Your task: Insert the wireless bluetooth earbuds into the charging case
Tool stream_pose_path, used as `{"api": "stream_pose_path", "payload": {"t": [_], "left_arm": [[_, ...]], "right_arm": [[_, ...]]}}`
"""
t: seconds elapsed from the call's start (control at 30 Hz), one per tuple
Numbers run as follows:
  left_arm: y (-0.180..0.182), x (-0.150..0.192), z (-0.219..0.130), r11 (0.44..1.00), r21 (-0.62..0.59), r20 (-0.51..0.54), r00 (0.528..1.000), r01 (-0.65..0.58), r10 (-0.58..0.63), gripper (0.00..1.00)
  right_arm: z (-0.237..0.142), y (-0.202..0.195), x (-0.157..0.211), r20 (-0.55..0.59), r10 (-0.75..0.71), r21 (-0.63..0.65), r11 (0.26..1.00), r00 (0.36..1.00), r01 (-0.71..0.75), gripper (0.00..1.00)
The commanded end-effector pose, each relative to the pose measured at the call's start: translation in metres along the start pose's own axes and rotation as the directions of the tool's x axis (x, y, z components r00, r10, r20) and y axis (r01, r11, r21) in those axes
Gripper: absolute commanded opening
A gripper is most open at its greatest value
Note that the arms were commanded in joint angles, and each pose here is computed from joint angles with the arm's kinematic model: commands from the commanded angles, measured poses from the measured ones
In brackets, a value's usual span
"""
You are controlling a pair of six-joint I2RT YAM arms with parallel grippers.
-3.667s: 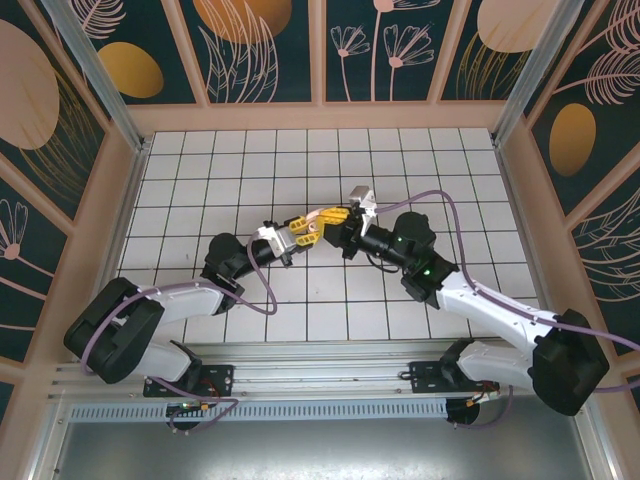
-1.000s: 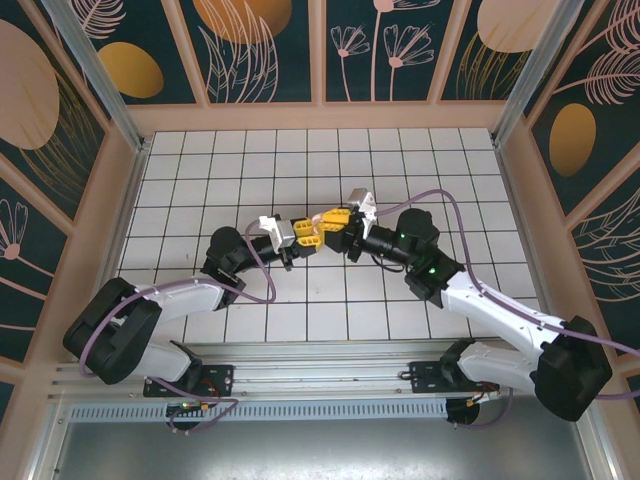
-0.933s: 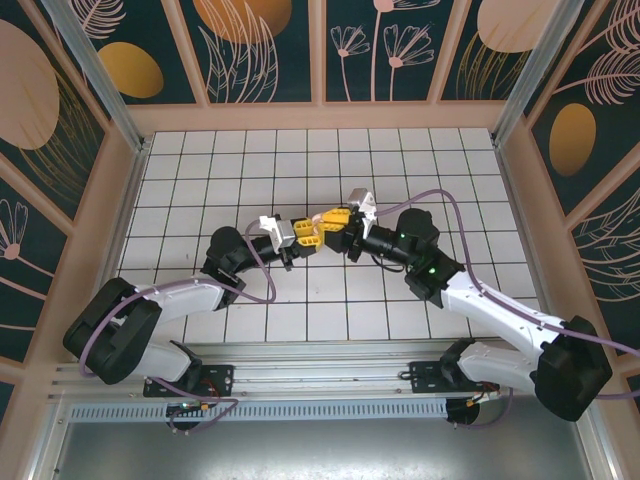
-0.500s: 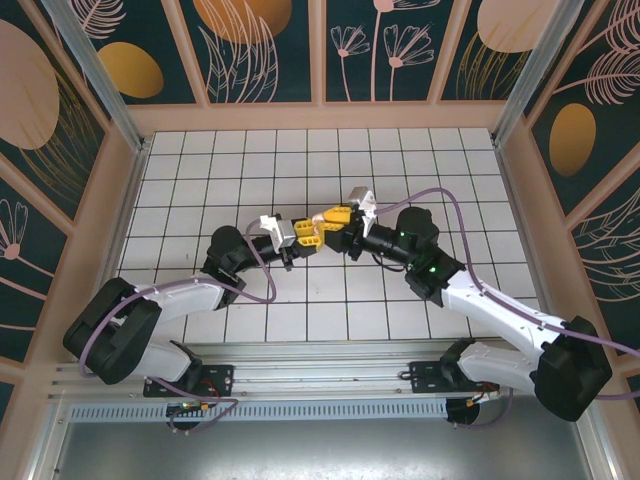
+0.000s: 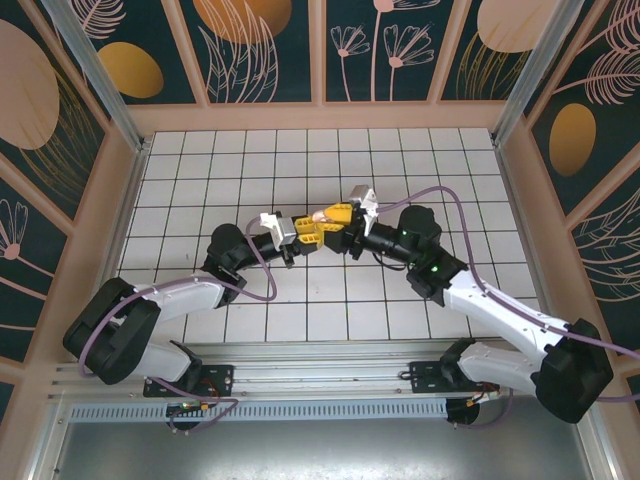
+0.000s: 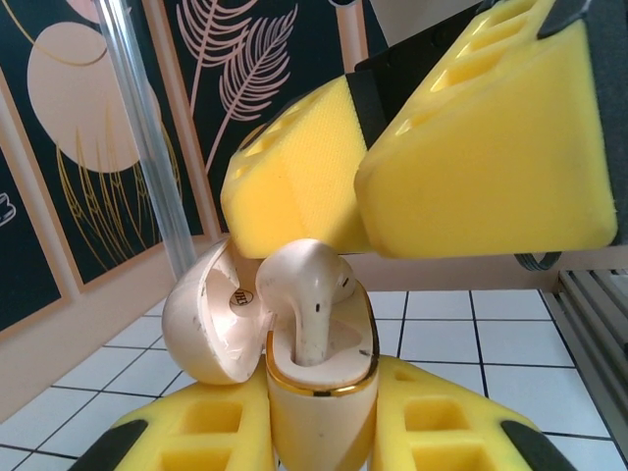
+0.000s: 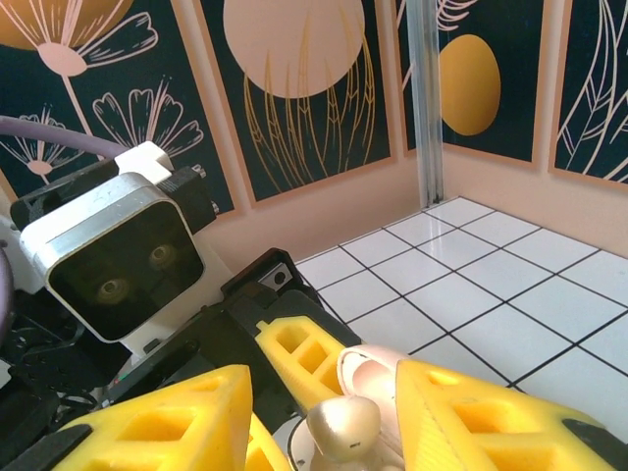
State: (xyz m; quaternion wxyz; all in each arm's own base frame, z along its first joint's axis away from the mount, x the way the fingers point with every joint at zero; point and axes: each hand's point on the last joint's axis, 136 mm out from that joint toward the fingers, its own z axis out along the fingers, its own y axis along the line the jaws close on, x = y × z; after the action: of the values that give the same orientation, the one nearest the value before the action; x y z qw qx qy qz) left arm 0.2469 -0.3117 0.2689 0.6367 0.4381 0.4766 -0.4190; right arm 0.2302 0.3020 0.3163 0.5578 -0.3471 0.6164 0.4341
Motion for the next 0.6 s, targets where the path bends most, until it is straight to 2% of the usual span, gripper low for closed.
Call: {"api": "stream_pose_path", "payload": {"t": [0.0,0.57], "left_arm": [[-0.006,-0.036,0.002,0.996,0.03,0.094,0.992,-0.089,0.086,0.21],[-0.005,-0.034,0.003,0.996,0.028,0.084,0.993,-0.085,0.083,0.21]], "right_arm": [[-0.006,0.001,-0.018,0.036,0.004,0.004,1.0,0.999,-0.004,0.43],[-0.022,0.009,-0.043,0.123,0.024,-0.016,1.0,0.992,-0.022,0.44]]}}
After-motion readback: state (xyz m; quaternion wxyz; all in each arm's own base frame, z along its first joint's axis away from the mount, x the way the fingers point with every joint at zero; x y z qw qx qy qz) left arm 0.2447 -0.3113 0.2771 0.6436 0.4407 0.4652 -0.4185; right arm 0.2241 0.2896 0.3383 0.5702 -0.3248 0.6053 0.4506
